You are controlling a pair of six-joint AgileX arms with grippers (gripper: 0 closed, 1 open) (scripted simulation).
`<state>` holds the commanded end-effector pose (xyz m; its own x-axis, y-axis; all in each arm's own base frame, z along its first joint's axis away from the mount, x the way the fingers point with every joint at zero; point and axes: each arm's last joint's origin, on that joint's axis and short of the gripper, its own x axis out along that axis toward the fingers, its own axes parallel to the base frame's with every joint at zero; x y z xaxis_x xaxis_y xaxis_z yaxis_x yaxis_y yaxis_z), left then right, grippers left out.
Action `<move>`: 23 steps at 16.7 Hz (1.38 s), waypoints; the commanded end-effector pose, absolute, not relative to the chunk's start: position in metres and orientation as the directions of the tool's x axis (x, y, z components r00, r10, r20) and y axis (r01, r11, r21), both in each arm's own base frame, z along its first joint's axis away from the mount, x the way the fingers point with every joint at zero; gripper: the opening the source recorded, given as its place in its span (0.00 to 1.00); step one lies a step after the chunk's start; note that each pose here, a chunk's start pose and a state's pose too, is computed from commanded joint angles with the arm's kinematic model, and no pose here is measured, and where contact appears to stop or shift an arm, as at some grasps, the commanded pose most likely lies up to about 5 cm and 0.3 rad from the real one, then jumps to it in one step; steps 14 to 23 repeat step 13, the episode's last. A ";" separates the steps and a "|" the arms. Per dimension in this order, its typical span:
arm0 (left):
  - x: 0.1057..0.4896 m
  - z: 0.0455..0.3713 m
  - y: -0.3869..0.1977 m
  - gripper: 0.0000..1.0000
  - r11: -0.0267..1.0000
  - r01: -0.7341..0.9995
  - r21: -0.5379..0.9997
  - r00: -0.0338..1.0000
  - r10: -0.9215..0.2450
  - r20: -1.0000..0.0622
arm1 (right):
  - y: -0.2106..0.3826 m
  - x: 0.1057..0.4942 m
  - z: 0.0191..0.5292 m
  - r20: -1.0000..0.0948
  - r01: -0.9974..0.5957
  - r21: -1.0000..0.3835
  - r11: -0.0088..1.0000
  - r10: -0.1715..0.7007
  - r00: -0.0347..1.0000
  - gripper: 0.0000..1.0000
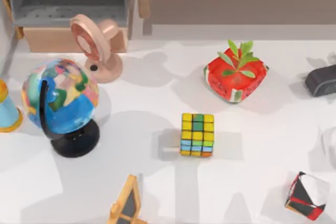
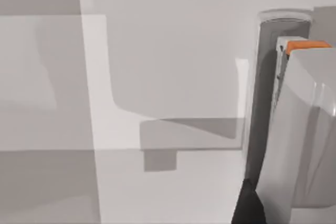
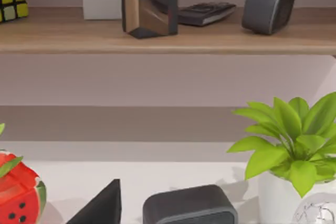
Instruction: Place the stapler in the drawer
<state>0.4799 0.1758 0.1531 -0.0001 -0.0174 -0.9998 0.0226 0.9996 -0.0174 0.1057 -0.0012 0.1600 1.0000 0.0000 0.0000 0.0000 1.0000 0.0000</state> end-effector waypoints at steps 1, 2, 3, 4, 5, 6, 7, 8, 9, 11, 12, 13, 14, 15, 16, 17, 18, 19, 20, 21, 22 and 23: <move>0.480 0.153 0.176 0.53 1.000 0.023 -0.017 0.000 -0.017 -1.000 | -0.001 0.106 0.160 0.000 0.000 0.000 1.000 0.000 1.000 1.00; 0.480 0.153 0.176 0.60 1.000 0.023 -0.017 0.000 -0.017 -1.000 | -0.001 0.106 0.160 0.000 0.000 0.000 1.000 0.000 1.000 1.00; 0.480 0.153 0.176 0.68 1.000 0.023 -0.017 0.000 -0.017 -1.000 | -0.001 0.106 0.160 0.000 0.000 0.000 1.000 0.000 1.000 1.00; 0.480 0.153 0.176 0.75 1.000 0.023 -0.017 0.000 -0.017 -1.000 | -0.001 0.106 0.160 0.000 0.000 0.000 1.000 0.000 1.000 1.00; 0.480 0.153 0.176 0.83 1.000 0.023 -0.017 0.000 -0.017 -1.000 | -0.001 0.106 0.160 0.000 0.000 0.000 1.000 0.000 1.000 1.00; 0.480 0.153 0.176 0.90 1.000 0.023 -0.017 0.000 -0.017 -1.000 | -0.001 0.106 0.160 0.000 0.000 0.000 1.000 0.000 1.000 1.00; 0.480 0.153 0.176 0.98 1.000 0.023 -0.017 0.000 -0.017 -1.000 | -0.001 0.106 0.160 0.000 0.000 0.000 1.000 0.000 1.000 1.00; 0.480 0.153 0.176 1.00 1.000 0.023 -0.017 0.000 -0.017 -1.000 | -0.001 0.106 0.160 0.000 0.000 0.000 1.000 0.000 1.000 1.00; 0.480 0.153 0.176 1.00 1.000 0.023 -0.017 0.000 -0.017 -1.000 | -0.001 0.106 0.160 0.000 0.000 0.000 1.000 0.000 1.000 1.00; 0.480 0.153 0.176 1.00 1.000 0.023 -0.017 0.000 -0.017 -1.000 | -0.001 0.106 0.160 0.000 0.000 0.000 1.000 0.000 1.000 1.00; 0.480 0.153 0.176 1.00 1.000 0.023 -0.017 0.000 -0.017 -1.000 | -0.001 0.106 0.160 0.000 0.000 0.000 1.000 0.000 1.000 1.00; 0.480 0.153 0.176 1.00 1.000 0.023 -0.017 0.000 -0.017 -1.000 | -0.001 0.106 0.160 0.000 0.000 0.000 1.000 0.000 1.000 1.00; 0.480 0.153 0.176 1.00 1.000 0.023 -0.017 0.000 -0.017 -1.000 | -0.001 0.106 0.160 0.000 0.000 0.000 1.000 0.000 1.000 1.00; 0.480 0.153 0.176 1.00 1.000 0.023 -0.017 0.000 -0.017 -1.000 | -0.001 0.106 0.160 0.000 0.000 0.000 1.000 0.000 1.000 1.00; 0.480 0.153 0.176 1.00 1.000 0.023 -0.017 0.000 -0.017 -1.000 | -0.001 0.106 0.160 0.000 0.000 0.000 1.000 0.000 1.000 1.00; 0.480 0.153 0.176 1.00 1.000 0.023 -0.017 0.000 -0.017 -1.000 | -0.001 0.106 0.160 0.000 0.000 0.000 1.000 0.000 1.000 1.00; 0.480 0.153 0.176 1.00 1.000 0.023 -0.017 0.000 -0.017 -1.000 | -0.001 0.106 0.160 0.000 0.000 0.000 1.000 0.000 1.000 1.00; 0.480 0.153 0.176 1.00 1.000 0.023 -0.017 0.000 -0.017 -1.000 | -0.001 0.106 0.160 0.000 0.000 0.000 1.000 0.000 1.000 1.00; 0.480 0.153 0.176 1.00 1.000 0.023 -0.017 0.000 -0.017 -1.000 | -0.001 0.106 0.160 0.000 0.000 0.000 1.000 0.000 1.000 1.00; 0.480 0.153 0.176 1.00 1.000 0.023 -0.017 0.000 -0.017 -1.000 | -0.001 0.106 0.160 0.000 0.000 0.000 1.000 0.000 1.000 1.00; 0.480 0.153 0.176 1.00 1.000 0.023 -0.017 0.000 -0.017 -1.000 | -0.001 0.106 0.160 0.000 0.000 0.000 1.000 0.000 1.000 1.00; 0.480 0.153 0.176 1.00 1.000 0.023 -0.017 0.000 -0.017 -1.000 | -0.001 0.106 0.160 0.000 0.000 0.000 1.000 0.000 1.000 1.00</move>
